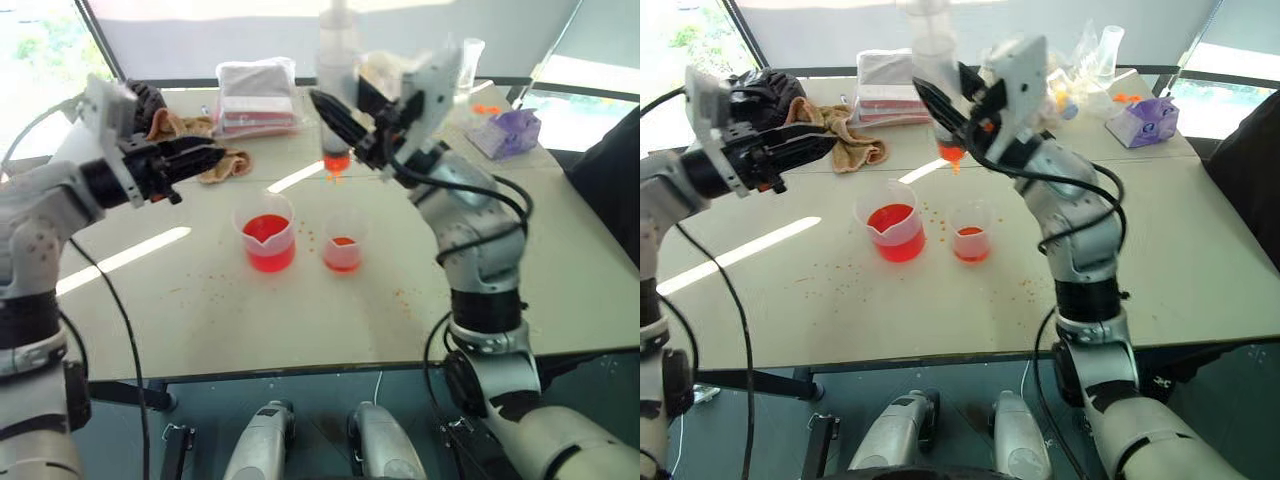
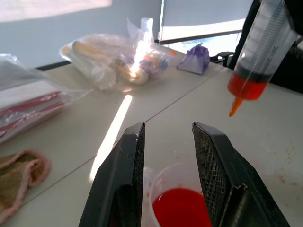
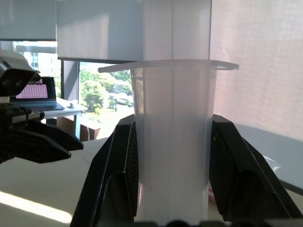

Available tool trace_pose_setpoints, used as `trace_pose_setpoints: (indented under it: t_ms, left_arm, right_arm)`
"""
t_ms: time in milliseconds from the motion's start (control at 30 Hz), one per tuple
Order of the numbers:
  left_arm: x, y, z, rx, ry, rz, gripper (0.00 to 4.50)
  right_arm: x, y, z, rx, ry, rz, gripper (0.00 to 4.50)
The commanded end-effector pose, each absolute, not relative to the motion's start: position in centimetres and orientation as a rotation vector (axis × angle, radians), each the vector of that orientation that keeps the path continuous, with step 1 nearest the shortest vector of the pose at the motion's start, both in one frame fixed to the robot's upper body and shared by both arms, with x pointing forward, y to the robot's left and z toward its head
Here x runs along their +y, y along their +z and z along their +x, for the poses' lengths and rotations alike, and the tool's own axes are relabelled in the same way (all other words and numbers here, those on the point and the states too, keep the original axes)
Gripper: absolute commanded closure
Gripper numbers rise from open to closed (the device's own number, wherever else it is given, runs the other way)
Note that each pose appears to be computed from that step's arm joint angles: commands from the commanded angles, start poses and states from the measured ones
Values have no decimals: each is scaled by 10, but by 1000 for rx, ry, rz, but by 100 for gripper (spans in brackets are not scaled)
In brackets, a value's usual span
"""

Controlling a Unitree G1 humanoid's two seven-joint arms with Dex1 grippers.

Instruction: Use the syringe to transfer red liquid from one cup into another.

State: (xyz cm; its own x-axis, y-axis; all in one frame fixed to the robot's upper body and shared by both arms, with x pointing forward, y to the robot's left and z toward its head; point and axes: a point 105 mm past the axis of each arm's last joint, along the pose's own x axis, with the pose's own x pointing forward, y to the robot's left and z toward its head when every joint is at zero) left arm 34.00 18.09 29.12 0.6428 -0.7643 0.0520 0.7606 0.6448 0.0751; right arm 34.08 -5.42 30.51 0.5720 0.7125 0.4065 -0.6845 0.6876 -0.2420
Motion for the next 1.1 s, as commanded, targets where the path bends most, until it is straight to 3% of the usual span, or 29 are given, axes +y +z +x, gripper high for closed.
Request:
trace_pose_setpoints:
  t_ms: [33,300,800,1100]
  left_arm:
    - [161,309,340,-144,-951,79,283]
    - [113,317,329,-141,-1171,65,283]
    - [83,344,309,-214,-1329,32,283]
    - [64,330,310,-191,-1375,35,283]
  right_arm:
    - [-60,300,329,-513,799,-80,312]
    - [-63,264,337,-445,739,-85,312]
    - [-57,254,335,-426,748,-79,312]
    - [-55,253,333,-421,761,-79,312]
